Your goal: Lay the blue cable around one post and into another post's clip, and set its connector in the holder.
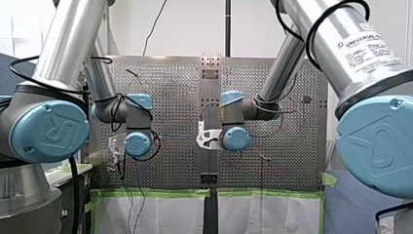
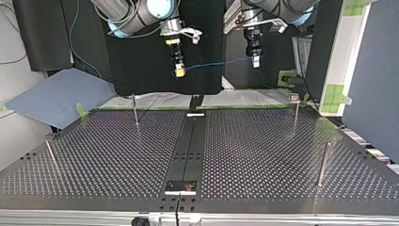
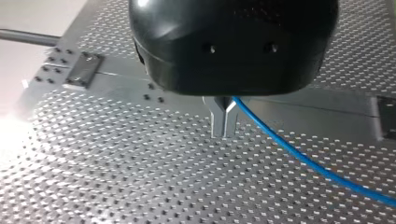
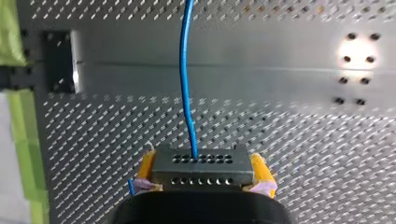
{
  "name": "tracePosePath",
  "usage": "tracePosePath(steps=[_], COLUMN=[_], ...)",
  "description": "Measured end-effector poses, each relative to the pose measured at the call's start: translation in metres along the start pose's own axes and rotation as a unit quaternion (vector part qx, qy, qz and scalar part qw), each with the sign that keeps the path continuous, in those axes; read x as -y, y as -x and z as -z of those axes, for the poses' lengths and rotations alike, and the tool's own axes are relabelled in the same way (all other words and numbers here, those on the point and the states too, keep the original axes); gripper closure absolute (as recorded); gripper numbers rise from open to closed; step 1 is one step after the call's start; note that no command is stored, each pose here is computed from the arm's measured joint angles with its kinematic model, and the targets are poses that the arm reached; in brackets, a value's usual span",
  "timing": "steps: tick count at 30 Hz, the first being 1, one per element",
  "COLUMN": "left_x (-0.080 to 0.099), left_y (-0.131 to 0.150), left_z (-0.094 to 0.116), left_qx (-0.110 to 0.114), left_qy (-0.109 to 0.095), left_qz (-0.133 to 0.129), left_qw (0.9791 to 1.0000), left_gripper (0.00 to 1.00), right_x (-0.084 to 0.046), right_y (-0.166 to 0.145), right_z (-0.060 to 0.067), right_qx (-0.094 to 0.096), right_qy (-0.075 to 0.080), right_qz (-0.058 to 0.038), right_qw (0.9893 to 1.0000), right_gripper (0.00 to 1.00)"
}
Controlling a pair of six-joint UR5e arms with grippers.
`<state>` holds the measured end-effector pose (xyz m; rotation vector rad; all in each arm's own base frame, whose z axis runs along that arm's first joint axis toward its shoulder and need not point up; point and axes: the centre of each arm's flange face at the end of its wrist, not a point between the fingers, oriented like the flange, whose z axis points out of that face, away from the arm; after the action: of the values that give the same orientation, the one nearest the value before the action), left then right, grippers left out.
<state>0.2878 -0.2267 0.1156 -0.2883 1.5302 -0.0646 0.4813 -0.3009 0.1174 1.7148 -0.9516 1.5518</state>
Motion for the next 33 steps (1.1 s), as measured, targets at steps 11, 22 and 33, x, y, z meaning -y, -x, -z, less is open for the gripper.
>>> tracePosePath(steps=[11, 22, 33], left_x=[0.023, 0.024, 0.017], left_y=[0.049, 0.094, 0.143], left_z=[-0.031, -0.050, -0.074], left_qx=[0.037, 0.063, 0.090], left_qy=[0.002, 0.018, 0.021], left_qz=[0.034, 0.069, 0.114], left_qw=[0.9987, 0.9955, 0.9891], left_gripper=[1.00, 1.00, 1.00], right_x=[0.010, 0.018, 0.024], right_y=[-0.078, -0.157, -0.236], right_z=[-0.014, -0.016, -0.008], right_qx=[-0.041, -0.082, -0.122], right_qy=[-0.013, -0.023, -0.040], right_qz=[-0.0102, -0.0215, -0.0239], right_qw=[0.9990, 0.9962, 0.9914], right_gripper=[0.98, 0.98, 0.98])
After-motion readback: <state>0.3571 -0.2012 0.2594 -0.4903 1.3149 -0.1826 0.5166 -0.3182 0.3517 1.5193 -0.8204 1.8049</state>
